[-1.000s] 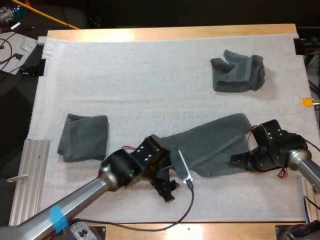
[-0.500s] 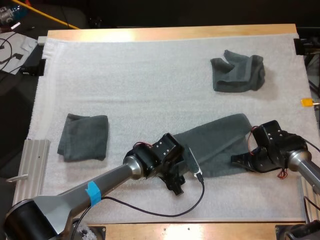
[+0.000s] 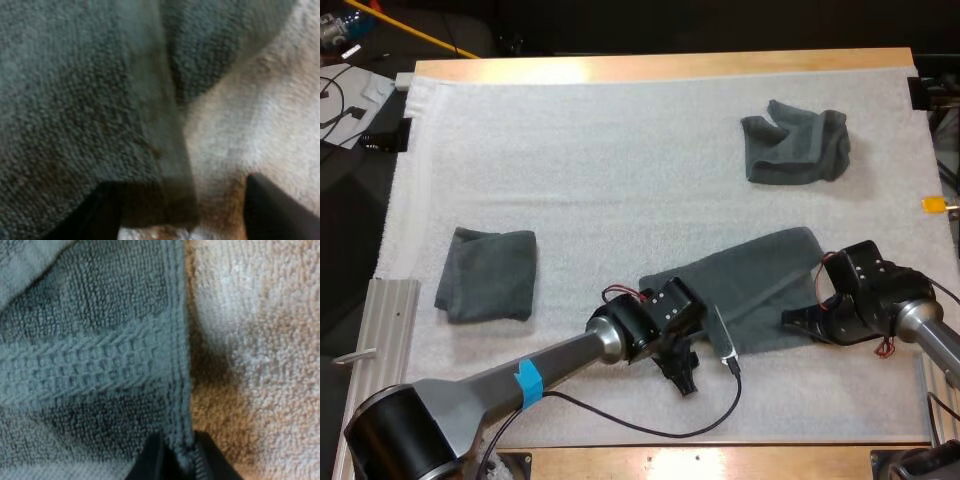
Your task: Pick towel from pile, fold and stack
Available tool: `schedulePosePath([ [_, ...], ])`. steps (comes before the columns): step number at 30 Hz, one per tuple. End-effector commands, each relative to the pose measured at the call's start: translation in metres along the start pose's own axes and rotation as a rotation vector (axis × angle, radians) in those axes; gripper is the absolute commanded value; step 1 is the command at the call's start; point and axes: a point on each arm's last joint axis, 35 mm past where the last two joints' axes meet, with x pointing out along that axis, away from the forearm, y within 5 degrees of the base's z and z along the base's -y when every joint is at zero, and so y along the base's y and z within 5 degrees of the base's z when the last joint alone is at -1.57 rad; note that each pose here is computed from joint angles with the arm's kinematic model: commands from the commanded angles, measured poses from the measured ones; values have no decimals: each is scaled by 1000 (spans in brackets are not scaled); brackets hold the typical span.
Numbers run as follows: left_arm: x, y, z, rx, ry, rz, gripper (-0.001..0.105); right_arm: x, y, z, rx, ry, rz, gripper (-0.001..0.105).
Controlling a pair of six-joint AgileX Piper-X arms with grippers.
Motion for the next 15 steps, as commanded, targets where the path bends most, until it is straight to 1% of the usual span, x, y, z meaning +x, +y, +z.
schedulePosePath([
  [1,0,3,7,-16,-12,27,48,-2,-1,-2,-5,12,2,1],
  [5,4,5,8,-24,-4,22,41,-2,-1,-2,-5,12,1,1],
  [9,8,5,8,-22,4,20,40,-1,-1,-2,-5,13,1,1],
  [11,11,3,5,-15,19,14,39,-2,0,-2,-7,7,2,1],
  [15,11,4,4,-22,43,24,15,-2,-1,-1,-1,6,5,1],
])
